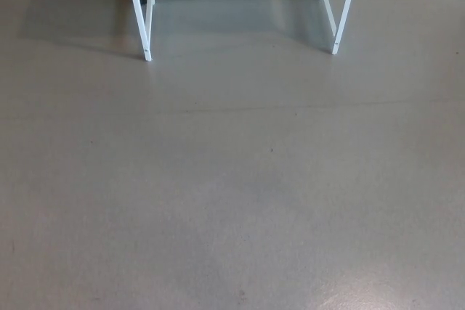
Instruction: The robot walks towards a desk on which a file tray is kept in the middle and a stapler is kept to its right. The robot lifts the stapler using its right hand and places it on the file tray.
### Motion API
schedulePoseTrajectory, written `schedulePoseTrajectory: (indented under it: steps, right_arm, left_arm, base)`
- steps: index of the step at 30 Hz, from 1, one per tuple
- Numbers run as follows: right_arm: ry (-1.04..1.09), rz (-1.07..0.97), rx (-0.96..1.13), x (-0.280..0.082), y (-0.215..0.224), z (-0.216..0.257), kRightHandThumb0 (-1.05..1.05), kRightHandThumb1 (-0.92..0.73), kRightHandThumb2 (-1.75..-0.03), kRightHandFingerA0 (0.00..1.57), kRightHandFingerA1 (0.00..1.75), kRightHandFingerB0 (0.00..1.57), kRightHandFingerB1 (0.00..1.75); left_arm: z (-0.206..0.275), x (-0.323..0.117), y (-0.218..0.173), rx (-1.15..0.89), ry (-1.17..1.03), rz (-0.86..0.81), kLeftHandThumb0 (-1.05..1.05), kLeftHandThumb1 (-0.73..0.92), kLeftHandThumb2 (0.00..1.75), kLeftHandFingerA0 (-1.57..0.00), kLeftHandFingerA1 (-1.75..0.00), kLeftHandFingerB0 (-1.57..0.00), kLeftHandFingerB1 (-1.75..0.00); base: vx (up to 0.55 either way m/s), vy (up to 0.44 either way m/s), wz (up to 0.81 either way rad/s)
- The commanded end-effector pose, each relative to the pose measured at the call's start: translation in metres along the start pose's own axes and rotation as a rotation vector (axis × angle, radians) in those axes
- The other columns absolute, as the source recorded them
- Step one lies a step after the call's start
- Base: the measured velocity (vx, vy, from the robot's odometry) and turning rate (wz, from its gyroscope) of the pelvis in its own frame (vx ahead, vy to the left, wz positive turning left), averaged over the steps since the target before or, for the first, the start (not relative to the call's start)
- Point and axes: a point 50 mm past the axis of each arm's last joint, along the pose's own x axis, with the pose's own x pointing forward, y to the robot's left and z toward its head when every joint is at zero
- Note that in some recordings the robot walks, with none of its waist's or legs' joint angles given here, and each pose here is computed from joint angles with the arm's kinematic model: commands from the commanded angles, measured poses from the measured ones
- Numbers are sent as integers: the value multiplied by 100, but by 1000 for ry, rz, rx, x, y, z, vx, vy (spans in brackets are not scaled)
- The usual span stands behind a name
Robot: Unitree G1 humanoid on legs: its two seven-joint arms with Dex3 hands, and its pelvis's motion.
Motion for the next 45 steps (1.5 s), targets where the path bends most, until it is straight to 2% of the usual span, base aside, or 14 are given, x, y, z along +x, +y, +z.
schedulePoseTrajectory:
  steps: [1, 9, 10, 13, 14, 24, 25, 33, 36, 37, 39, 42, 43, 45]
  right_arm:
    - [1, -10, -14, -2, -6, -2, -76, -55, -90, 4, 44, 9, 36]
    - [1, -8, -13, -2, -5, -2, -76, -55, -90, 4, 44, 9, 36]
    - [1, -8, -13, -2, -5, -2, -76, -55, -90, 4, 44, 9, 36]
    - [1, -8, -13, -2, -5, -2, -76, -55, -90, 4, 44, 9, 36]
    - [5, -4, -16, -2, -4, -3, -76, -55, -90, 4, 44, 9, 36]
    - [5, -4, -16, -2, -4, -3, -76, -55, -90, 4, 44, 9, 36]
    - [5, -4, -16, -2, -4, -3, -76, -55, -90, 4, 44, 9, 36]
    - [5, -4, -16, -2, -4, -3, -76, -55, -90, 4, 44, 9, 36]
    - [5, -4, -17, -2, -4, -3, -76, -55, -90, 4, 44, 9, 36]
    - [5, -4, -17, -2, -4, -3, -76, -55, -90, 4, 44, 9, 36]
    - [1, -9, -17, -2, -7, -2, -76, -55, -90, 4, 44, 9, 36]
    - [-2, -12, -17, -2, -8, 0, -76, -55, -90, 4, 44, 9, 36]
    - [-2, -12, -17, -2, -8, 0, -76, -55, -90, 4, 44, 9, 36]
    - [-3, -13, -16, -2, -8, 0, -76, -55, -90, 4, 44, 9, 36]
  left_arm:
    - [4, -1, 4, 10, -40, 5, -76, 60, 116, -28, -70, -22, -67]
    - [4, -1, 5, 1, -30, 10, -76, 71, 91, -30, -82, -25, -79]
    - [4, -1, 5, 35, -24, 11, -81, 61, 120, -32, -74, -24, -70]
    - [3, -1, 5, 30, -36, 12, -79, 71, 91, -32, -82, -29, -81]
    - [1, -2, 5, 8, -17, 14, -71, 60, 116, -28, -70, -23, -67]
    - [1, -1, 5, 32, -20, 19, -78, 57, 118, -35, -75, -28, -72]
    - [0, -2, 5, 8, -24, 12, -75, 72, 90, -30, -81, -25, -79]
    - [1, -2, 5, 38, -17, 9, -77, 60, 118, -31, -73, -24, -70]
    - [0, -2, 5, 23, -26, 4, -74, 75, 89, -29, -78, -25, -76]
    - [0, -2, 5, 28, -14, 12, -78, 59, 117, -35, -75, -28, -72]
    - [3, 0, 3, 17, -14, 9, -80, 71, 93, -30, -82, -26, -81]
    - [3, -1, 3, 38, -20, 3, -78, 60, 120, -31, -74, -24, -71]
    - [3, -1, 3, 8, -17, 1, -77, 71, 91, -23, -84, -20, -82]
    - [3, -1, 3, 26, -30, 2, -76, 59, 118, -32, -74, -25, -71]
  base:
    - [0, 0, 0]
    - [0, 0, 0]
    - [0, 0, 0]
    - [0, 0, 0]
    - [0, 0, 0]
    - [-9, 30, 2]
    - [0, 0, 0]
    - [126, 122, -11]
    - [125, 200, 1]
    - [135, 135, 1]
    - [135, 110, 3]
    - [143, 23, 12]
    - [167, -52, 10]
    - [132, -102, 4]
